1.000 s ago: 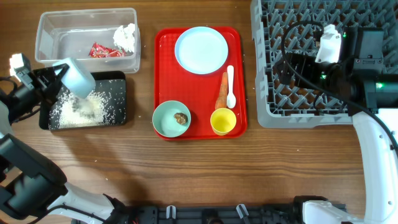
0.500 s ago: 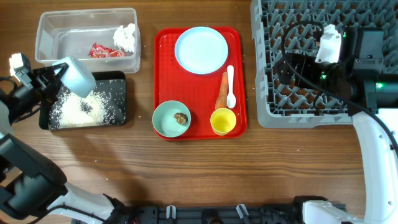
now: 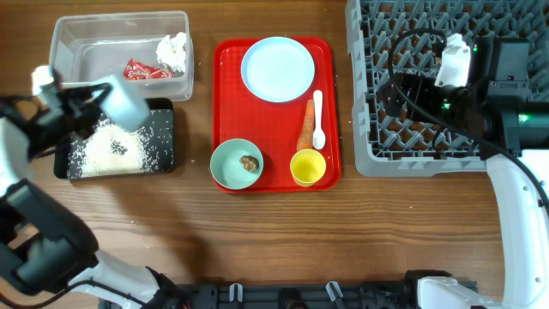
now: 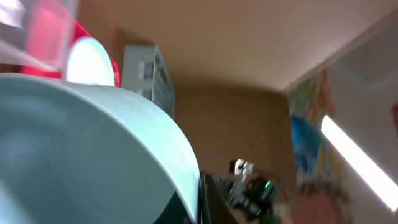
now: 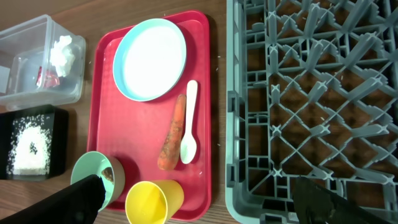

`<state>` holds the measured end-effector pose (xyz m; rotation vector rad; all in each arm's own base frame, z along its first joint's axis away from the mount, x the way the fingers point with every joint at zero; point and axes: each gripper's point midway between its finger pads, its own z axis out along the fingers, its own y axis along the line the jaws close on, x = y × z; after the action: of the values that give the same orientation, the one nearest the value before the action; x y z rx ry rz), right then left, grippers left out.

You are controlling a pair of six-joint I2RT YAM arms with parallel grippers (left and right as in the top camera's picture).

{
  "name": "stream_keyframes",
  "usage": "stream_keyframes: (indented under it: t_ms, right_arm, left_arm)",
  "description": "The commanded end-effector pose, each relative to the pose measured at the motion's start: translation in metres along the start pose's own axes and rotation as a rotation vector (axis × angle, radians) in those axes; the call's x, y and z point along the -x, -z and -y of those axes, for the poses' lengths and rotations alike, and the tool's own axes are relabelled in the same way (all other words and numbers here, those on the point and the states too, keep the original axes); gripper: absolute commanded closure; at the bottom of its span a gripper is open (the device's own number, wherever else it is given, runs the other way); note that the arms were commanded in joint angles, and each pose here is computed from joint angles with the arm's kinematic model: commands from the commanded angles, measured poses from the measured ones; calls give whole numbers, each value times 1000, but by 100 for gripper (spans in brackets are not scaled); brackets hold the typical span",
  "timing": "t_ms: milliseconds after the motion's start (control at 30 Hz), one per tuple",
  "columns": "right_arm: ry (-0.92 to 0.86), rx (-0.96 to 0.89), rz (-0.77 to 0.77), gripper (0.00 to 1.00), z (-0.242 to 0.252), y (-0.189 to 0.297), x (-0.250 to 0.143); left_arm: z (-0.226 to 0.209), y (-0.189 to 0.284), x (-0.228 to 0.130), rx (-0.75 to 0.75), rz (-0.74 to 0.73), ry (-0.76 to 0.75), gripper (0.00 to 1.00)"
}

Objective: Sort waste into correct bins and load items into the dishwasher rack
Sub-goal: 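Lift the rice bowl left and tip the rice onto the black tray, then return the emptied bowl to the red tray with the left gripper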

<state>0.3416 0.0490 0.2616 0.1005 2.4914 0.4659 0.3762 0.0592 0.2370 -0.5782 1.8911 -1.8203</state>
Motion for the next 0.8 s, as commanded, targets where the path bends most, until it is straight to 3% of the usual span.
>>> stream_keyframes:
  t_ms: [0,133,233,367,567,667,767]
  right_arm:
    - [-13,-5,14,0,1,1,7]
    - [-32,-5,14,0,1,1,6]
    - [-34,-6,14,0,1,1,6]
    - [-34,-10,11,0,1,1,6]
    - [-26,-9,17,0,1,1,7]
    - [-25,-9,16,0,1,0,7]
    - [-26,-9,16,0,1,0,7]
  left_arm:
    - [9,-59,-34,-28,-179,-124,96]
    - [12,-132,-84,-40,-411,-271,96]
    - [-8,-180,-107,133,-486,-289,96]
    - [-46,-236,-115,453,-393,-404,96]
    - [-101,-240,-92,1007,-123,-726,96]
    - [-101,-249,-108,1079,-160,-911,96]
    - [-103,-252,-117,1147,-150,-1004,96]
